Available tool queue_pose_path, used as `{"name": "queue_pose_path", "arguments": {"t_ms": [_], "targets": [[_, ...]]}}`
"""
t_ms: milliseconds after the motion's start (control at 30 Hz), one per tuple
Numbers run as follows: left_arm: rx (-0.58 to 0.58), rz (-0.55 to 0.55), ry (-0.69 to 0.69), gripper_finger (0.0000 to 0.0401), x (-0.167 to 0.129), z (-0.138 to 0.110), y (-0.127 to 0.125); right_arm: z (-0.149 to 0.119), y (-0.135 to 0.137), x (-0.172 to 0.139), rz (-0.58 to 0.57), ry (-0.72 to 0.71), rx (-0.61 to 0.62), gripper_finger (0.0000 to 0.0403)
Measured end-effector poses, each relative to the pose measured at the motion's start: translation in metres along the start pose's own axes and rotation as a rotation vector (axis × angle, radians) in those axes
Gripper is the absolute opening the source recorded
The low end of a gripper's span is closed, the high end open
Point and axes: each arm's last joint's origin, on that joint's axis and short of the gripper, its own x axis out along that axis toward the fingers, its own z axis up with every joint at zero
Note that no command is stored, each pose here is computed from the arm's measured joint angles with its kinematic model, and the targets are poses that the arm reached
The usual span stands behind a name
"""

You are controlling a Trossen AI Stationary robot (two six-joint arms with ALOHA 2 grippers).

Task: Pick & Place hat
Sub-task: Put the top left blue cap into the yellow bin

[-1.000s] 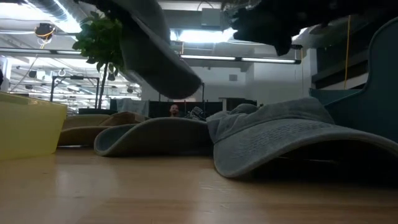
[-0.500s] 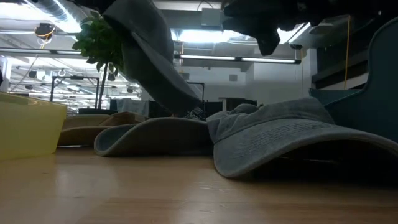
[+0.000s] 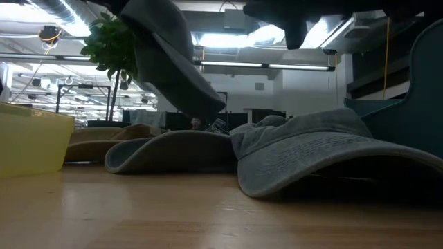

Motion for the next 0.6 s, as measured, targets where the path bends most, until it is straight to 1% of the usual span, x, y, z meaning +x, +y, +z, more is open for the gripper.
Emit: {"name": "queue_pose_path", "arguments": {"t_ms": [100, 233, 367, 400, 533, 600], "targets": [[-0.011, 0.01, -0.016, 0.0019, 0.002, 0.001, 0.0, 0.003, 0.001, 0.001, -0.001, -0.018, -0.017, 0.0135], [0.024, 0.023, -0.009, 0.0019, 0.008, -0.001, -0.001, 0.011, 0.004, 0.006, -0.016, -0.044, -0.044, 0.0135], [0.054, 0.029, 0.016, 0.0017, 0.012, -0.005, -0.001, 0.01, 0.006, 0.014, -0.022, -0.011, -0.095, 0.0135], [0.057, 0.017, 0.017, 0.0016, 0.011, -0.005, -0.002, 0.009, 0.007, 0.015, -0.023, 0.004, -0.101, 0.0135], [0.058, -0.127, -0.028, 0.0016, 0.002, 0.0, -0.009, 0.003, 0.006, 0.015, -0.028, 0.065, -0.117, 0.0135], [0.039, -0.165, -0.02, 0.0017, -0.005, 0.005, -0.012, 0.002, 0.006, 0.015, -0.029, 0.07, -0.118, 0.0135]]}}
